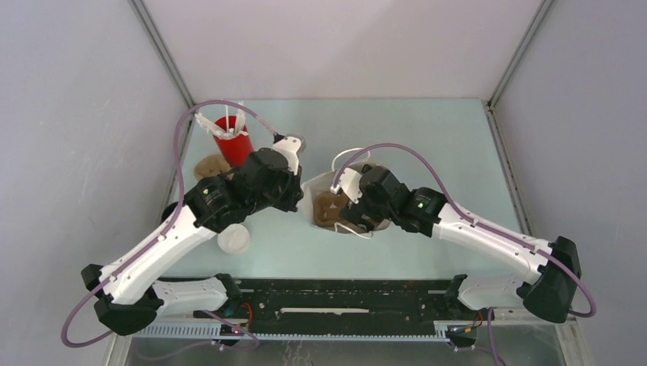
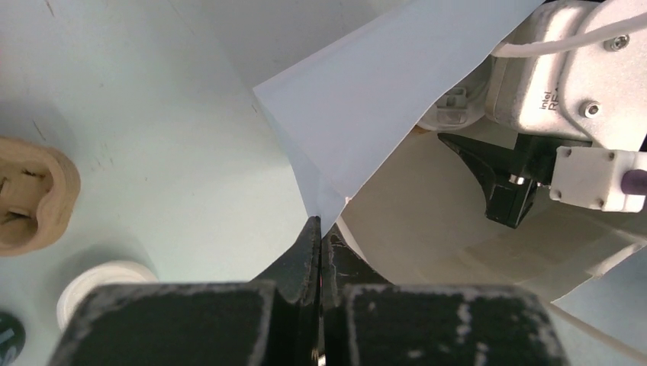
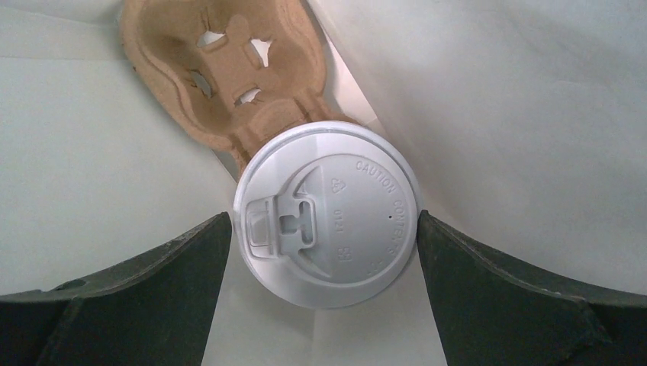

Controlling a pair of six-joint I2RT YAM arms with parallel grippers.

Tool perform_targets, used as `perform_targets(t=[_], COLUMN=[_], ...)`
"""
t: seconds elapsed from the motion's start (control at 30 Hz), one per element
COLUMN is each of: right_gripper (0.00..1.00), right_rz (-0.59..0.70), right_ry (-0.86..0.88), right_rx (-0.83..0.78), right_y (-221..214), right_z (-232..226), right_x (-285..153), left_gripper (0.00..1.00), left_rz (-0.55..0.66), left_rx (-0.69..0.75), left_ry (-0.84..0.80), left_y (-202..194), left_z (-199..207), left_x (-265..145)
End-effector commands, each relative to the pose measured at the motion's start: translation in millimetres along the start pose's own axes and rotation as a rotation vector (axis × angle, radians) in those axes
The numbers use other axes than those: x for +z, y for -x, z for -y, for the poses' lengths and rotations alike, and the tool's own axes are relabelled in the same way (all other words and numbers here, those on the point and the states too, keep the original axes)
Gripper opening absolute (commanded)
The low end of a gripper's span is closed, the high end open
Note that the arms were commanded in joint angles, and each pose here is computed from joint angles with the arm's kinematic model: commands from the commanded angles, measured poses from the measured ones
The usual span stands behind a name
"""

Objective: Pack the takeout coffee

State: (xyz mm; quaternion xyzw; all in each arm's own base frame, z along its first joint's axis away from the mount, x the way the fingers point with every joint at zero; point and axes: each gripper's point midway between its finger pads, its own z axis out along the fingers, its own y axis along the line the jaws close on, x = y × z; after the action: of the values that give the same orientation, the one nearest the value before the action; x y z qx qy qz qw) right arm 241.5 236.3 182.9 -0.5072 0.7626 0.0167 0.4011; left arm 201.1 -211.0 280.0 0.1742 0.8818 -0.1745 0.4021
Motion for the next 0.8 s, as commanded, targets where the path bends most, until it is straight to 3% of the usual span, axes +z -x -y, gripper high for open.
perform_targets(t=[0.0,0.3,0.77], right_gripper=[1.00,1.00,1.00], right_rz=[-0.035,-0.052,-0.071], right_ry=[0.025,0.125,0.176], right_rx=[0.052,0.081,0.100], right_y=[-1,-3,13], right_z=[-7,-29,-25], right_x=[-6,1,4], left_gripper=[0.00,0.00,0.00], left_rz=[-0.085,-0.235,-0.262], left_rx=[-0.050,-0.080,-0.053], left_ry=[0.008,0.019,0.063], left_y=[-9,-17,4], left_z=[-2,6,2], left_x=[-22,-19,-2])
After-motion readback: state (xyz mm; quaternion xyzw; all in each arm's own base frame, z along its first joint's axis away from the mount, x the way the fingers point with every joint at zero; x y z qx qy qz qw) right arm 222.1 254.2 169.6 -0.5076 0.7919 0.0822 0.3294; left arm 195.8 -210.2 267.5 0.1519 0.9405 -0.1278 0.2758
